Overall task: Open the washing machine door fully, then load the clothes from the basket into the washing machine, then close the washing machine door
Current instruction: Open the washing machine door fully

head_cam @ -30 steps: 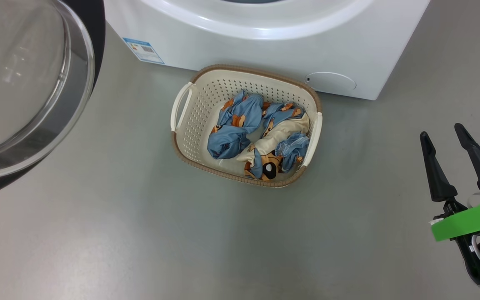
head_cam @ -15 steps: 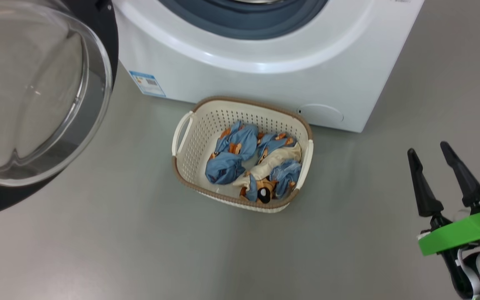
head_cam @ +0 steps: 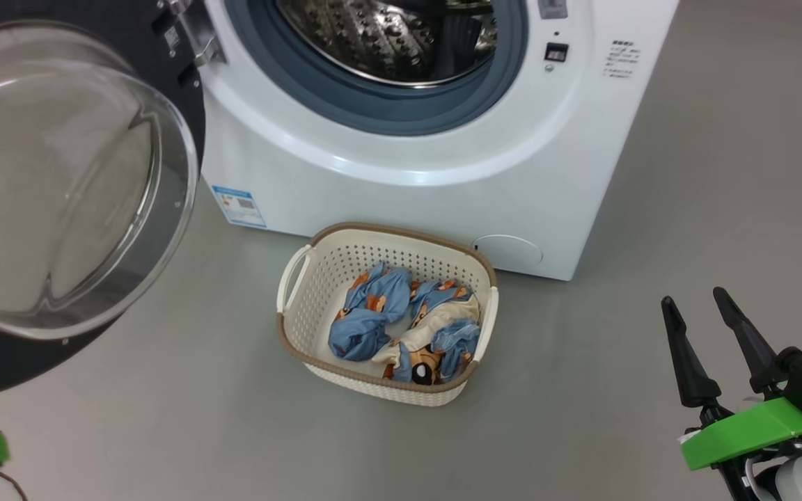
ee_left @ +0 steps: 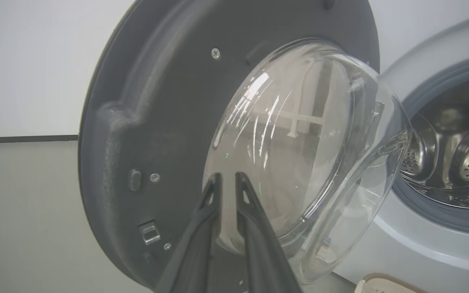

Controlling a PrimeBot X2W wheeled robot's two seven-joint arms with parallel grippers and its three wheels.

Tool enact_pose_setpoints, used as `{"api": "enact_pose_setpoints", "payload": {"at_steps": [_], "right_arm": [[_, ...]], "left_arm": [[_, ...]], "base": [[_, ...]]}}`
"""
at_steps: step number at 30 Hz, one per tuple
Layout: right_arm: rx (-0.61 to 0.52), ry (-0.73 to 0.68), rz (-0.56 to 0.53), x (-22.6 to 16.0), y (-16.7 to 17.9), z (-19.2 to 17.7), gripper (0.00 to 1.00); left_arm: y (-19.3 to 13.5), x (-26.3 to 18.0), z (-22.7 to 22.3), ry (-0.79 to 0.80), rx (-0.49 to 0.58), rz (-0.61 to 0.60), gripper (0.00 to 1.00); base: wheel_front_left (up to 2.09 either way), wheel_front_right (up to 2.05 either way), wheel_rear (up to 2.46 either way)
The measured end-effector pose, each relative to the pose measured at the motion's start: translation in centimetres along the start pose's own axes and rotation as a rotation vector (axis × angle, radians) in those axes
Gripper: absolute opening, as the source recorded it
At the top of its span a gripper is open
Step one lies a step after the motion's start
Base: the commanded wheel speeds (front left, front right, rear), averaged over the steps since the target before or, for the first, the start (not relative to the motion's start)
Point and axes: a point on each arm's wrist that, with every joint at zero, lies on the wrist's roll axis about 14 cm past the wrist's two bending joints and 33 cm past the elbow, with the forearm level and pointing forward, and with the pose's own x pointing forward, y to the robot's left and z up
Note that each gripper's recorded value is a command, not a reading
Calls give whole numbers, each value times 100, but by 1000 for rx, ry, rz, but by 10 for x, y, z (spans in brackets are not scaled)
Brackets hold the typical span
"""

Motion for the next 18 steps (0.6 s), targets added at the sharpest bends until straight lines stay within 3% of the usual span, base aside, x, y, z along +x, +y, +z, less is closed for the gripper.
{"api": "enact_pose_setpoints", "payload": {"at_steps": [1,18], "right_arm": [[0,0,0,0,0,0,100],[3,-46,-155,-41,-37,17,100]], "left_arm": [[0,0,0,0,0,0,100],[-121,-32,-48,105,-1,-343,100]], "base": [[0,0,0],[0,0,0]]}}
